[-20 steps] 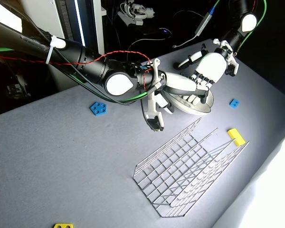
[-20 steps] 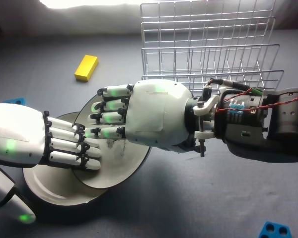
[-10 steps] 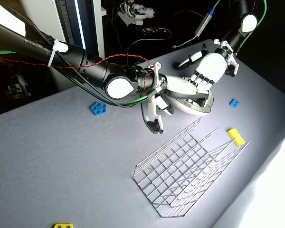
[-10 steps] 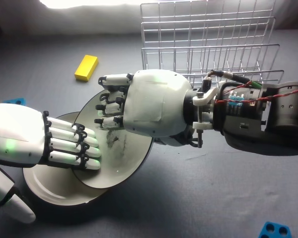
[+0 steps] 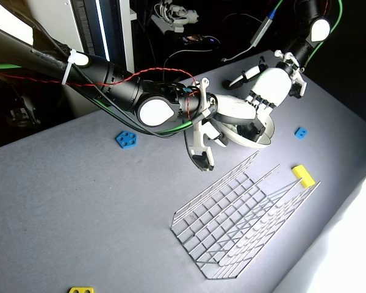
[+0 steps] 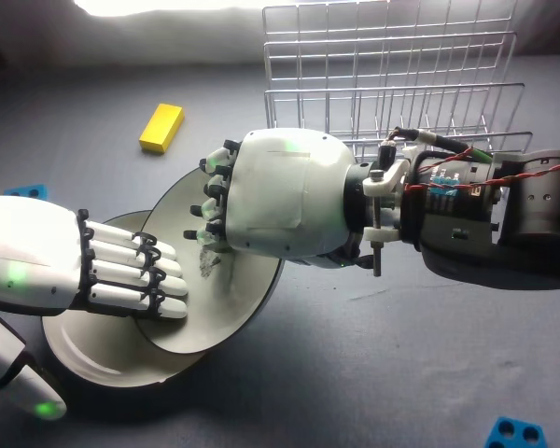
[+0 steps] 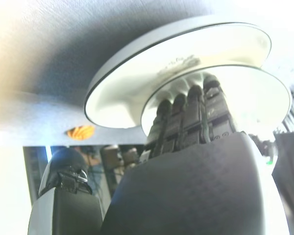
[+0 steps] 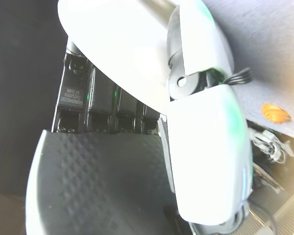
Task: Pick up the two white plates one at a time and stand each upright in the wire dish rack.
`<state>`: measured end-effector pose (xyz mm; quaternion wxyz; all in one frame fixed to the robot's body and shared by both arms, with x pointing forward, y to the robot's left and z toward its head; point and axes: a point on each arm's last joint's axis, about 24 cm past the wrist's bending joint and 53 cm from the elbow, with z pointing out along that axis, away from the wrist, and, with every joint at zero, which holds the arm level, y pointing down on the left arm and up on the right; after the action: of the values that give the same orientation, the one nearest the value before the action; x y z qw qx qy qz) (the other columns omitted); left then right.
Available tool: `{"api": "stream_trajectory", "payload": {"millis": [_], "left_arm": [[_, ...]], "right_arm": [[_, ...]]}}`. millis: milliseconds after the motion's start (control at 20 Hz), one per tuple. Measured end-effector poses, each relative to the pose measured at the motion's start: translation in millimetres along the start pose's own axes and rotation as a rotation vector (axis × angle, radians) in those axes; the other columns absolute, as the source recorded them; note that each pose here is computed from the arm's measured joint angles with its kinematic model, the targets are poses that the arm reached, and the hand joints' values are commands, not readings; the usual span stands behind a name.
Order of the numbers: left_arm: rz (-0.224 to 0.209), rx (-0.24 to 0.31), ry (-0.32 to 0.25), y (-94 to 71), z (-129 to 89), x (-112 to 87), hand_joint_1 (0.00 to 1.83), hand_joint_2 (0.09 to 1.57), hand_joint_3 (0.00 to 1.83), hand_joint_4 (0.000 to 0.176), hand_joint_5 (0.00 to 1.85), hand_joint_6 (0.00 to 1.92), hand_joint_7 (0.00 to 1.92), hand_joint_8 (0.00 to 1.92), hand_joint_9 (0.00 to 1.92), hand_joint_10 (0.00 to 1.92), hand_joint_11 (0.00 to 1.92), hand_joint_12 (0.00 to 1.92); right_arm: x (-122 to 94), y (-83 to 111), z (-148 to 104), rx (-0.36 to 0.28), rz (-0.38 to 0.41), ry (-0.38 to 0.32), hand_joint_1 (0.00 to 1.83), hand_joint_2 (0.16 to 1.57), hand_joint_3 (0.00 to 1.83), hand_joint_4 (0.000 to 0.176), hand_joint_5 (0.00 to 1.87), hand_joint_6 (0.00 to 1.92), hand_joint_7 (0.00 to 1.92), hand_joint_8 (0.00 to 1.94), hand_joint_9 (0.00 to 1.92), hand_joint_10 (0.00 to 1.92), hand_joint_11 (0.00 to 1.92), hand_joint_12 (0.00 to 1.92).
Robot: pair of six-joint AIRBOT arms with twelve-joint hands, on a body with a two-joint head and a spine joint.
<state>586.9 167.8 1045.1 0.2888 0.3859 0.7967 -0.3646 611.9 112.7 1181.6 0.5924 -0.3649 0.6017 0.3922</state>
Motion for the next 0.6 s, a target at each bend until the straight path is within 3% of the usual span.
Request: {"api": "stream_trajectory", "payload": {"millis": [100, 200, 300, 600], "left_arm": [[0.0, 0.0, 0.0, 0.1, 0, -0.1, 0.0, 1.11, 0.01, 0.0, 0.0, 0.0, 0.0, 0.0, 0.0, 0.0, 0.0, 0.0], [0.0, -0.001, -0.001, 0.0, 0, -0.2, 0.0, 1.11, 0.01, 0.0, 0.0, 0.0, 0.0, 0.0, 0.0, 0.0, 0.0, 0.0], [0.002, -0.004, -0.003, -0.1, -2, -1.3, 0.0, 1.1, 0.01, 0.0, 0.0, 0.0, 0.0, 0.0, 0.0, 0.0, 0.0, 0.0], [0.027, -0.066, -0.047, 6.9, -15, -21.1, 0.0, 1.1, 0.0, 0.0, 0.0, 0.0, 0.0, 0.0, 0.0, 0.0, 0.0, 0.0]], "right_arm": [[-1, 3.7, 0, -0.008, -0.007, -0.003, 1.38, 1.1, 0.0, 0.0, 0.93, 1.07, 1.03, 0.87, 0.99, 1.05, 0.87, 1.2], [-3, 7.3, 1, -0.014, -0.006, -0.004, 1.37, 1.11, 0.0, 0.0, 0.92, 1.08, 0.99, 0.97, 0.9, 1.16, 0.8, 1.26], [-5, 11.2, 1, -0.019, -0.001, 0.0, 1.38, 1.08, 0.0, 0.0, 1.01, 0.95, 1.07, 0.83, 0.97, 1.04, 0.84, 1.18], [-37, 34.7, 6, -0.059, 0.008, -0.037, 1.38, 1.1, 0.0, 0.0, 0.9, 1.09, 1.01, 0.95, 0.96, 1.07, 0.79, 1.18]]}}
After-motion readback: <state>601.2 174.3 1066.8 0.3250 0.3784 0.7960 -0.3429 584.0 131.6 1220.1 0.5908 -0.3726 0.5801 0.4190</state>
